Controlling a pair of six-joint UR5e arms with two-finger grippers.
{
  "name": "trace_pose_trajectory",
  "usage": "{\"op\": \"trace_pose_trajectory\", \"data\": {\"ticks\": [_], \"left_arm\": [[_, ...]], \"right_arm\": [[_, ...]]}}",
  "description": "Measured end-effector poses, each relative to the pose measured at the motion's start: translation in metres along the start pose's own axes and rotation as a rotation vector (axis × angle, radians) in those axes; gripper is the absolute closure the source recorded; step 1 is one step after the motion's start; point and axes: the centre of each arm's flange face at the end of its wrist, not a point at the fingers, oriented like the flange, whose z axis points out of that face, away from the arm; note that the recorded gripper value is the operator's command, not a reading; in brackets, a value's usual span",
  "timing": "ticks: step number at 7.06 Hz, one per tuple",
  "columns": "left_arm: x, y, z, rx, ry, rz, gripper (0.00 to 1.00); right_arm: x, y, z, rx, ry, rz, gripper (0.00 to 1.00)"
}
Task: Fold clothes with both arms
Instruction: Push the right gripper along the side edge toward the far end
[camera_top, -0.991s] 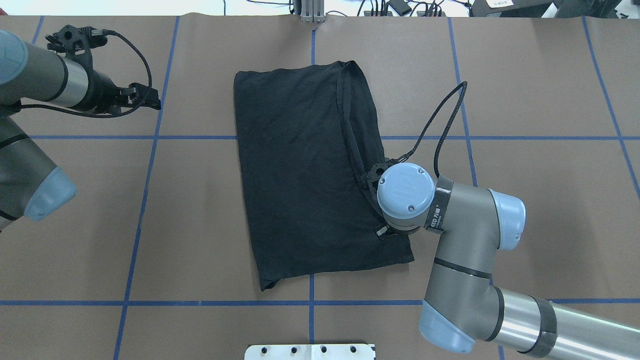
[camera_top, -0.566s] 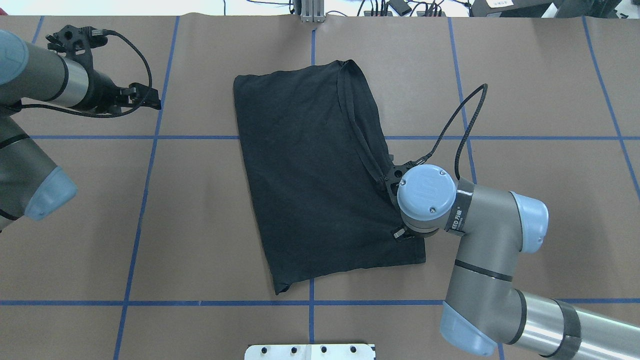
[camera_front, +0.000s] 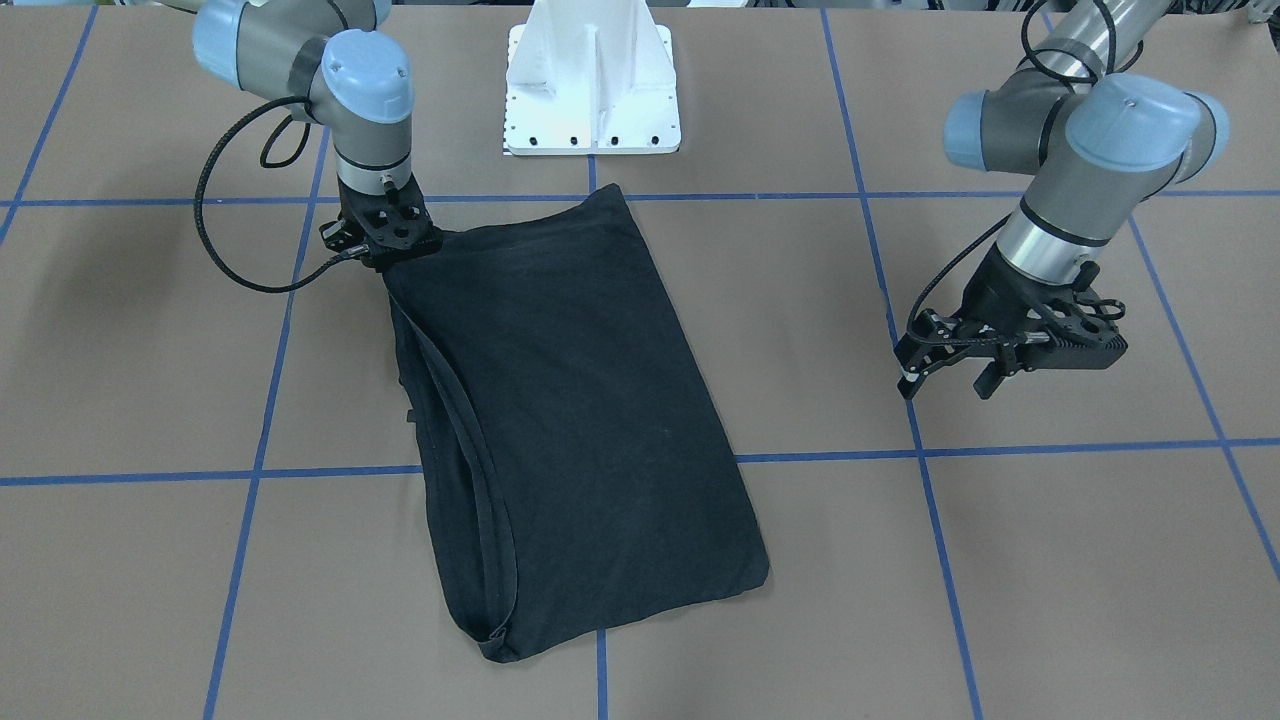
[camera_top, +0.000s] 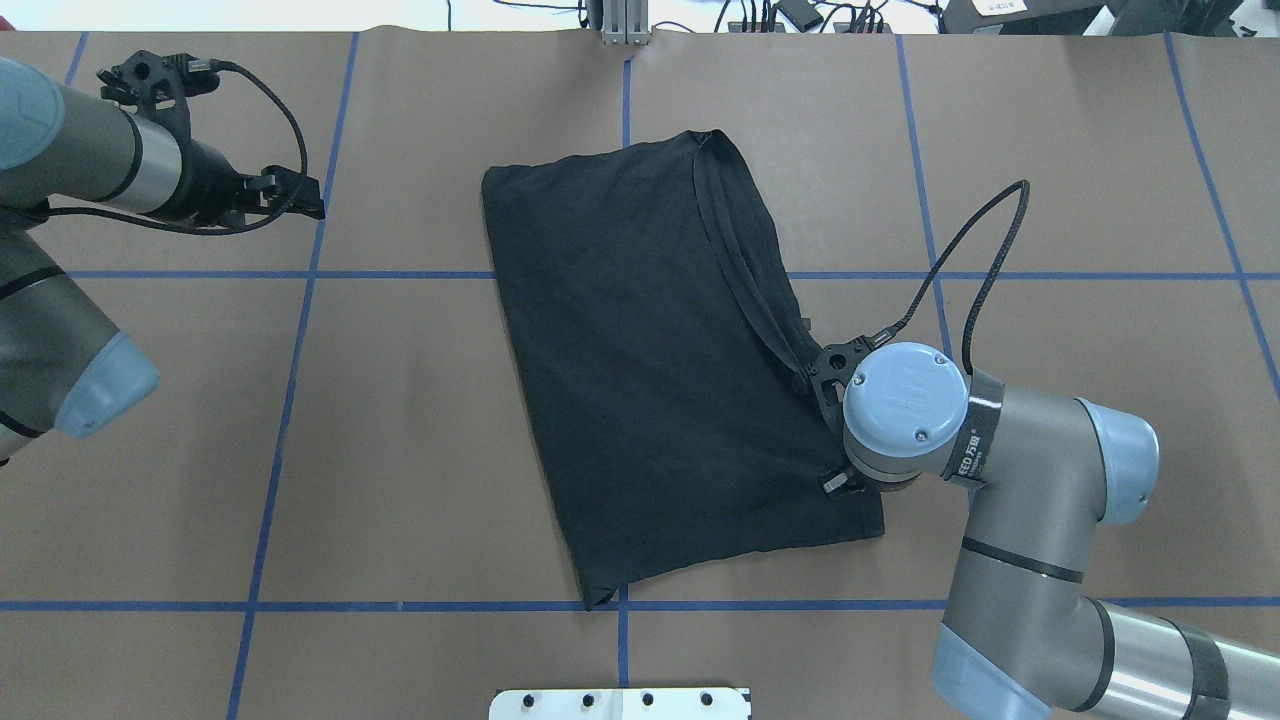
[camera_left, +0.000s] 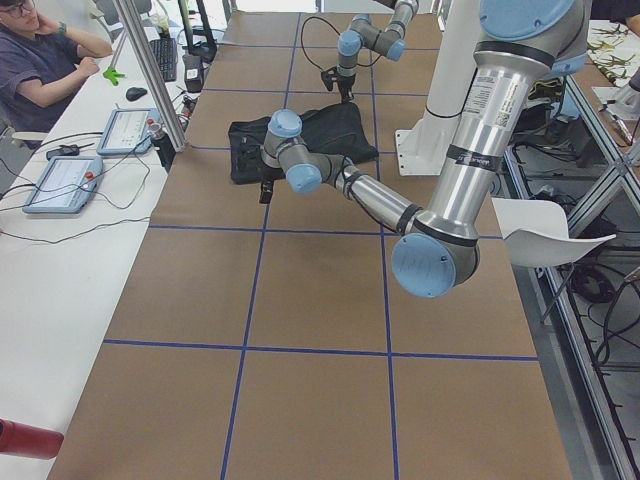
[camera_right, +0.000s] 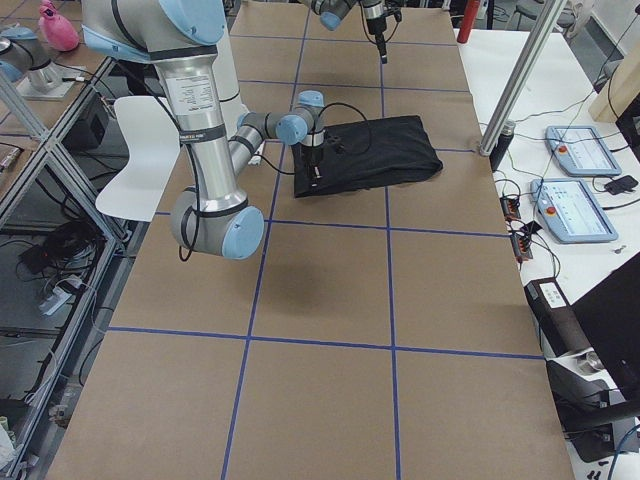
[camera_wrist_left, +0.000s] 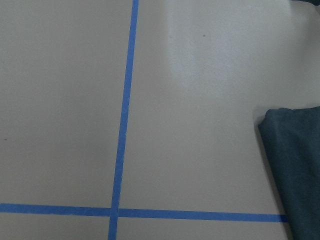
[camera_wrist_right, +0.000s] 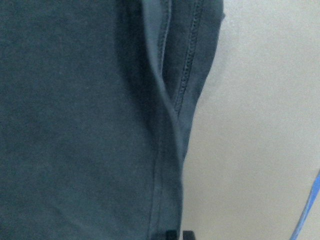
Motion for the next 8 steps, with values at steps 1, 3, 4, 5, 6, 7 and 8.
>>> {"op": "trace_pose_trajectory", "data": {"ticks": [1,3,4,5,6,7,8], "left_arm": [[0.001,-0.001,0.000,0.001,0.001,0.001,0.00],[0.005,-0.001,-0.005,0.005,0.010,0.007,0.00],[0.008,0.000,-0.009,0.008,0.016,0.011,0.00],[0.010,0.000,-0.014,0.013,0.024,0.015,0.00],[0.014,0.002,-0.022,0.021,0.037,0.021,0.00],[0.019,0.003,-0.031,0.031,0.052,0.029,0.00],[0.026,0.005,-0.042,0.042,0.070,0.037,0.00]], "right_arm": [[-0.003,-0.004,-0.006,0.005,-0.016,-0.004,0.00],[-0.016,-0.024,-0.034,0.057,-0.056,-0.004,0.00],[-0.025,-0.037,-0.049,0.086,-0.072,-0.006,0.00],[-0.032,-0.050,-0.056,0.104,-0.076,-0.008,0.00],[-0.037,-0.066,-0.056,0.114,-0.063,-0.022,0.00],[-0.039,-0.082,-0.053,0.126,-0.040,-0.042,0.00],[-0.037,-0.099,-0.043,0.140,-0.020,-0.062,0.00]]}}
